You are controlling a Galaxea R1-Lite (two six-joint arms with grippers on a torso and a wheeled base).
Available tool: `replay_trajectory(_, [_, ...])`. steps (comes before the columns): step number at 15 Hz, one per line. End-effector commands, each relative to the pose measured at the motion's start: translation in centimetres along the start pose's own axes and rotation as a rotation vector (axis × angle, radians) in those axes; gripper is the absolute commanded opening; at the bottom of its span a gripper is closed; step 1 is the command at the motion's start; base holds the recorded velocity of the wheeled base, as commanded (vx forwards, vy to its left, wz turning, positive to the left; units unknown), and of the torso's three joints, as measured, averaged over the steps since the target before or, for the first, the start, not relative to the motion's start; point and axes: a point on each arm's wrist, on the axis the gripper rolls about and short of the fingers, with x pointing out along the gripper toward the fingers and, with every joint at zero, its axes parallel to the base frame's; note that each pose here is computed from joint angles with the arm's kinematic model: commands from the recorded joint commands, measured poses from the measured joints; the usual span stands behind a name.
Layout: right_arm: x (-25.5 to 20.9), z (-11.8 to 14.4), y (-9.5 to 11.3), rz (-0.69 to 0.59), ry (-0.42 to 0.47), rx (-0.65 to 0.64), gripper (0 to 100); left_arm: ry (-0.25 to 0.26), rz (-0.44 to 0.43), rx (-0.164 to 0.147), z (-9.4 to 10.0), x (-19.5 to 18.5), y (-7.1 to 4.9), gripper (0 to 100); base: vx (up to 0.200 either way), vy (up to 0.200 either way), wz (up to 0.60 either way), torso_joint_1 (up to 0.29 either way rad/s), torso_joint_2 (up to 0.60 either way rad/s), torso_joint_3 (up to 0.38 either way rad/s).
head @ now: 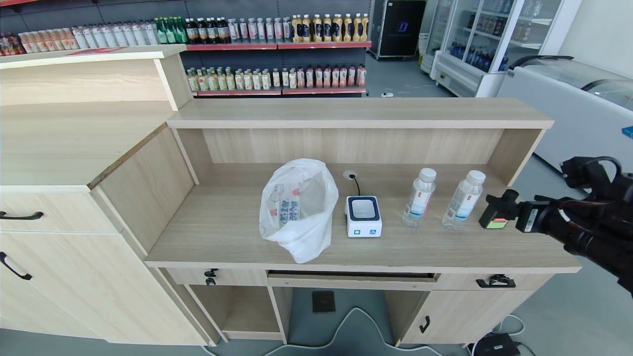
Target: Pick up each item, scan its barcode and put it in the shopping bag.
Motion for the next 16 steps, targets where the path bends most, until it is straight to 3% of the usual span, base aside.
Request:
replay_trajectory(1, [3.2,-4.6,-0.3,0.014,0.117,0.006,100,-0.001,0.0,-0.001,0.0,0.0,0.0,100,0.0,0.0,0.0,0.0,0.0,0.0])
replay_trajectory(7, [8.8,-8.1,-0.4,0.02,0.065,-0.054,100,-0.001,0.0,-0.001,0.0,0.0,0.0,100,0.0,0.0,0.0,0.0,0.0,0.0])
replay_trajectory(11, [13.1,-7.4,0.3,0.043,-0.03,-0.063,100,-0.001,0.0,-0.001,0.0,0.0,0.0,100,0.0,0.0,0.0,0.0,0.0,0.0])
replay_trajectory(16, [15.6,-6.7,3.4,0.125,-0.058,-0.072,100,-0.001,0.0,0.001,0.0,0.0,0.0,100,0.0,0.0,0.0,0.0,0.0,0.0])
